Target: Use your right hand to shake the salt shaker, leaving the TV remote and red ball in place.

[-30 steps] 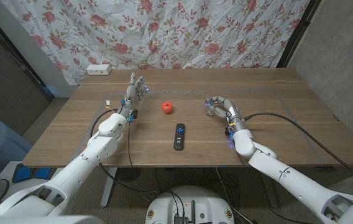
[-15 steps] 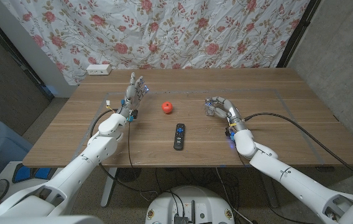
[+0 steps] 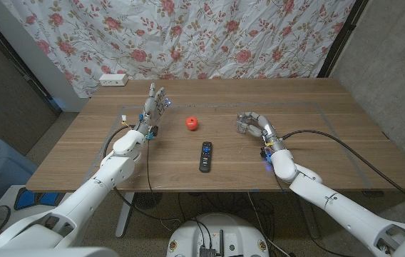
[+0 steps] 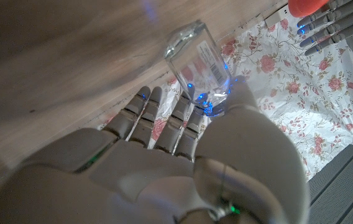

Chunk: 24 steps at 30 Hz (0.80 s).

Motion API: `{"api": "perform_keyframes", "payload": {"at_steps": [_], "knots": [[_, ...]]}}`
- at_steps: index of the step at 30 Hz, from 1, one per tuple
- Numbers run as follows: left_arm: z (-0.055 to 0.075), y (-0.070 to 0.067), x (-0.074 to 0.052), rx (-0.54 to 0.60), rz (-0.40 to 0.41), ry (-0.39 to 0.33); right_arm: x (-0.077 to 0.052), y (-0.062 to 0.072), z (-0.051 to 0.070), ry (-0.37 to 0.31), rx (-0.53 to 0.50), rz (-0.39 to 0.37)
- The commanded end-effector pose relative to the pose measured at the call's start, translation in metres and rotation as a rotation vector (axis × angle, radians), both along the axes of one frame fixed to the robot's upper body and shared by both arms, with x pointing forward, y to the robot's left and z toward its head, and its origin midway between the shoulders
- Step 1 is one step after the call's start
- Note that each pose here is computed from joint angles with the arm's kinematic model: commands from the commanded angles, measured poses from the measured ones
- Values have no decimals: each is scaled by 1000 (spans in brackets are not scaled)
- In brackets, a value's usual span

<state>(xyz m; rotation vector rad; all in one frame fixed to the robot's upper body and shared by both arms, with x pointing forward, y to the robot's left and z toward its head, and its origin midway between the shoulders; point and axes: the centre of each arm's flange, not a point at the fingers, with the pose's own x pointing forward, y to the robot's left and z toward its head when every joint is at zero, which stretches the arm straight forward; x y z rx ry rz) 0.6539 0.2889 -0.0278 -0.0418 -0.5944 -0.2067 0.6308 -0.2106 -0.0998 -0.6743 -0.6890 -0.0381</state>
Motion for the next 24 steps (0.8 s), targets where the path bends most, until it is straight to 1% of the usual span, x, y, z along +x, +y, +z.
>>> {"api": "perform_keyframes", "payload": {"at_steps": [1, 10, 14, 20, 24], "knots": [[0, 0, 0, 0, 0, 0, -1, -6, -3, 14, -16, 26], [0, 0, 0, 0, 0, 0, 0, -11, 0, 13, -48, 69], [0, 0, 0, 0, 0, 0, 1, -15, 2, 14, -56, 74], [0, 0, 0, 0, 0, 0, 3, -22, 7, 28, -62, 73], [0, 0, 0, 0, 0, 0, 4, -25, 12, 39, -73, 92]]}}
